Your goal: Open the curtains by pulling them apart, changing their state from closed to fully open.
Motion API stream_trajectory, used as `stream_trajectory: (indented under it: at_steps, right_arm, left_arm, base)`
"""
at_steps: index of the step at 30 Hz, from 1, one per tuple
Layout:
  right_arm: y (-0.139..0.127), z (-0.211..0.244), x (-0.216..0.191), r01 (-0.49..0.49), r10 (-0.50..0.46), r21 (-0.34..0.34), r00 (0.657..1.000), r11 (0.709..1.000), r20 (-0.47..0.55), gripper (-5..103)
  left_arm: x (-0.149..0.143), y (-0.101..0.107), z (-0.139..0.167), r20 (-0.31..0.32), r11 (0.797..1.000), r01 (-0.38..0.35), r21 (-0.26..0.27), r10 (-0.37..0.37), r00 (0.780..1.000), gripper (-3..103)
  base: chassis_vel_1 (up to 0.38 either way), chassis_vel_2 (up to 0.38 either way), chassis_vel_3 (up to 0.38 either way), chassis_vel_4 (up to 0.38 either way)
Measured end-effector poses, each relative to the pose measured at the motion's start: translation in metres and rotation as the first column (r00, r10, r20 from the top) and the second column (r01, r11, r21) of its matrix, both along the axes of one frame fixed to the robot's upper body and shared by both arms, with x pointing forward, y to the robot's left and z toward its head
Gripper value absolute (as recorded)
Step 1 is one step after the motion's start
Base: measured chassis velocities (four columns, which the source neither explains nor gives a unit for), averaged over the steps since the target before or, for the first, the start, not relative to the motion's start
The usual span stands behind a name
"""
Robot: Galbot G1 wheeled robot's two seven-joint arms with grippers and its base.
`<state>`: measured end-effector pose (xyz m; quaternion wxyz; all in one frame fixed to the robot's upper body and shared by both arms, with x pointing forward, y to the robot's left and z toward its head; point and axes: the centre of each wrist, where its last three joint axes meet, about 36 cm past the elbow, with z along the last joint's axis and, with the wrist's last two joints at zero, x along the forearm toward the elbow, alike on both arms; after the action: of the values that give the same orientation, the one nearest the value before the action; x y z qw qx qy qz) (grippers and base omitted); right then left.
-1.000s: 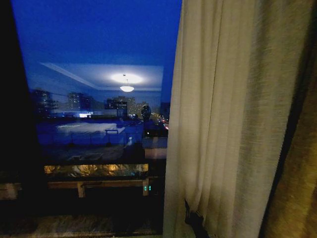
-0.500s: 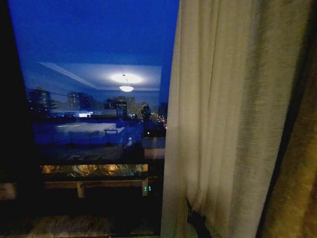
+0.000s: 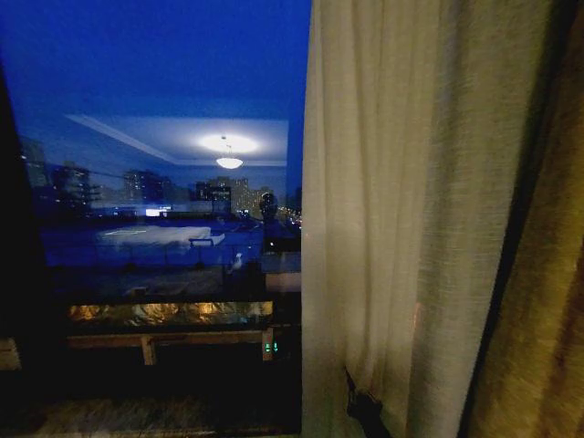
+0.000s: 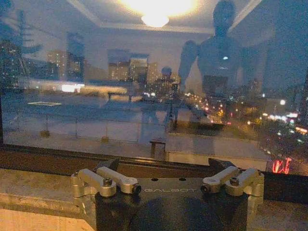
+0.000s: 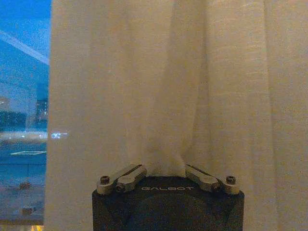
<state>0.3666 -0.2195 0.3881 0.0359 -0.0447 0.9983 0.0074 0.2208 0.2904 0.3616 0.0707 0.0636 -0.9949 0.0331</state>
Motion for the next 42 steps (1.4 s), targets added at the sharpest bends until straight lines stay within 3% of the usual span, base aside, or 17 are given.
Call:
stream_trajectory:
  at_steps: [6, 12, 26, 36, 42]
  right_arm:
    - [-0.01, 0.005, 0.018, 0.042, -0.042, 0.028, 0.999, 0.999, -0.017, 0]
    - [-0.037, 0.001, 0.049, 0.144, -0.142, 0.071, 0.989, 0.987, -0.035, 0]
    - [-0.07, -0.014, 0.078, 0.266, -0.261, 0.078, 0.963, 0.961, -0.061, 0]
    - [-0.104, -0.031, 0.103, 0.375, -0.369, 0.097, 0.927, 0.922, -0.074, 0]
    - [-0.115, -0.041, 0.105, 0.373, -0.363, 0.14, 0.927, 0.917, -0.094, 0]
  left_arm:
    - [-0.002, 0.001, 0.0, -0.006, 1.0, -0.001, 0.003, 0.001, 1.0, 100]
    - [-0.005, 0.003, 0.001, -0.008, 1.0, -0.001, 0.01, 0.001, 1.0, 100]
    - [-0.007, 0.001, 0.002, -0.006, 1.0, 0.003, 0.013, -0.003, 1.0, 100]
    - [-0.008, 0.002, 0.002, -0.006, 1.0, 0.002, 0.015, -0.001, 1.0, 100]
    - [-0.008, 0.003, 0.001, -0.008, 1.0, 0.003, 0.015, -0.002, 1.0, 100]
  base:
    - [0.0, 0.0, 0.0, 0.0]
    - [0.0, 0.0, 0.0, 0.0]
    - [0.0, 0.0, 0.0, 0.0]
    - [0.0, 0.0, 0.0, 0.0]
    - [0.0, 0.0, 0.0, 0.0]
